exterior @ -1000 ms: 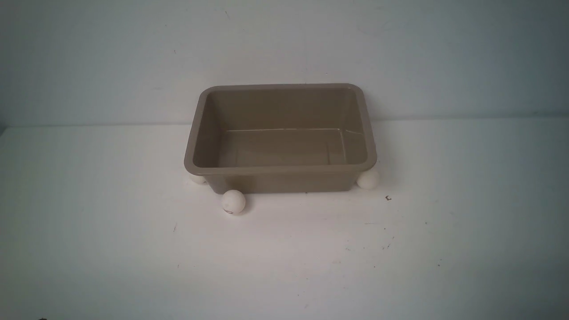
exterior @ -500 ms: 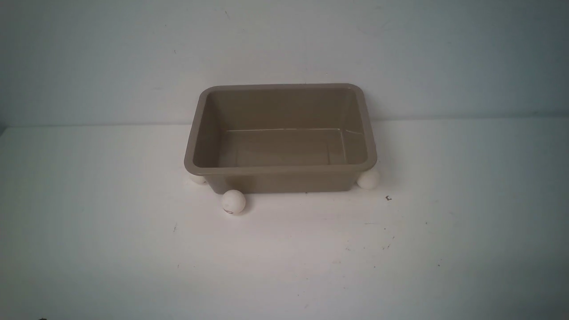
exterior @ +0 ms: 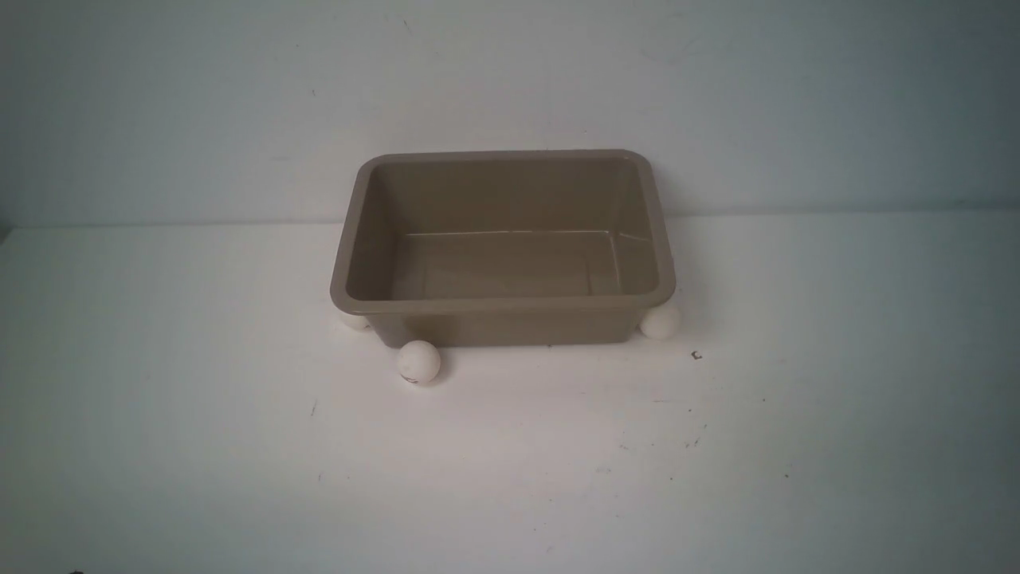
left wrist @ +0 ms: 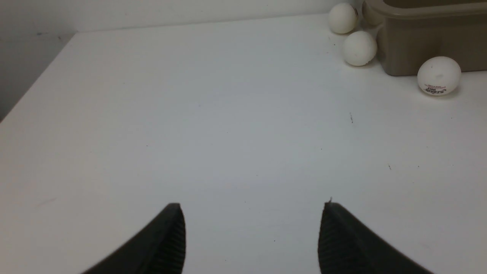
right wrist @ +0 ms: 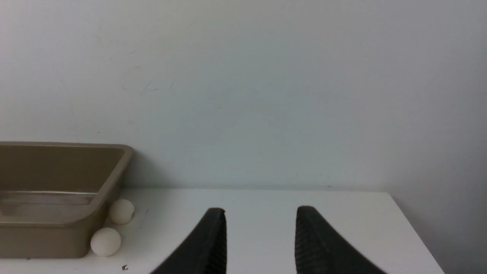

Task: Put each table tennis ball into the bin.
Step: Use the right arm to clamp the table tennis ball closest to it

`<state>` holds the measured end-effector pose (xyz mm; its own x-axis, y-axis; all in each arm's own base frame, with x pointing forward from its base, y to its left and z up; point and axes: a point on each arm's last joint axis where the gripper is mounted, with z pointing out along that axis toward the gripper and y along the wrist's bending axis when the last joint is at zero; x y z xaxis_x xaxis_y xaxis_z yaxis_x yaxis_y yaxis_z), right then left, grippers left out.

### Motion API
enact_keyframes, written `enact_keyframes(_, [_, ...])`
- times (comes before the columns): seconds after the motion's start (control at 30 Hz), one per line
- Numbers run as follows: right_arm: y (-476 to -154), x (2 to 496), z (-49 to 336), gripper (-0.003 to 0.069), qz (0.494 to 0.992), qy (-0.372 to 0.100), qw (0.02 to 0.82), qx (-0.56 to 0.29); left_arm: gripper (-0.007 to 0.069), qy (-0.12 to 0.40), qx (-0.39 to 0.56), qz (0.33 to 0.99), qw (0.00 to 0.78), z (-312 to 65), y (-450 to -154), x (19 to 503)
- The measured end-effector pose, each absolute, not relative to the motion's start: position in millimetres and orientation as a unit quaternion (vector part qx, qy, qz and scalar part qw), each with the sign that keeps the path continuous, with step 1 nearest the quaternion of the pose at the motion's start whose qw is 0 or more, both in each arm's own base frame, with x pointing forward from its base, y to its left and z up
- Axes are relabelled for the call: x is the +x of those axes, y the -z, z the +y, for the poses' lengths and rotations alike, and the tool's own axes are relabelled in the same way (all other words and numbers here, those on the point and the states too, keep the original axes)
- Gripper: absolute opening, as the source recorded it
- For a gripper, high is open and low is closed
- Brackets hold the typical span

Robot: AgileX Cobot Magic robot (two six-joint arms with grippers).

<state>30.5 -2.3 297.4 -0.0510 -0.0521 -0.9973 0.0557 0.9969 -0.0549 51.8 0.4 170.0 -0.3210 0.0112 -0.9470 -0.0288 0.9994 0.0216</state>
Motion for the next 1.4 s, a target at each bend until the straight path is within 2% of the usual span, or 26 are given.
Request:
enact_keyframes(0.17, [-315.0, 22.2, -2.1, 0.0243, 0.736, 0.034, 0.676, 0.008, 0.0426, -0.017, -0.005, 0.813, 0.583, 0.4, -170.0, 51.8])
enact_keyframes(0.33, [-330.3, 13.6, -1.4, 0.0243, 0.725, 0.031, 0.688, 0.009, 0.0426, -0.017, -0.005, 0.813, 0.583, 0.4, -170.0, 51.8])
enact_keyframes(0.73, [-329.1, 13.5, 3.4, 0.0243, 0.73, -0.014, 0.683, 0.018, 0.0426, -0.017, -0.005, 0.813, 0.583, 0.4, -170.0, 51.8])
enact_keyframes(1.4, [-329.1, 13.5, 3.8, 0.0243, 0.731, -0.017, 0.682, 0.019, 0.0426, -0.017, -0.005, 0.813, 0.583, 0.4, -170.0, 51.8])
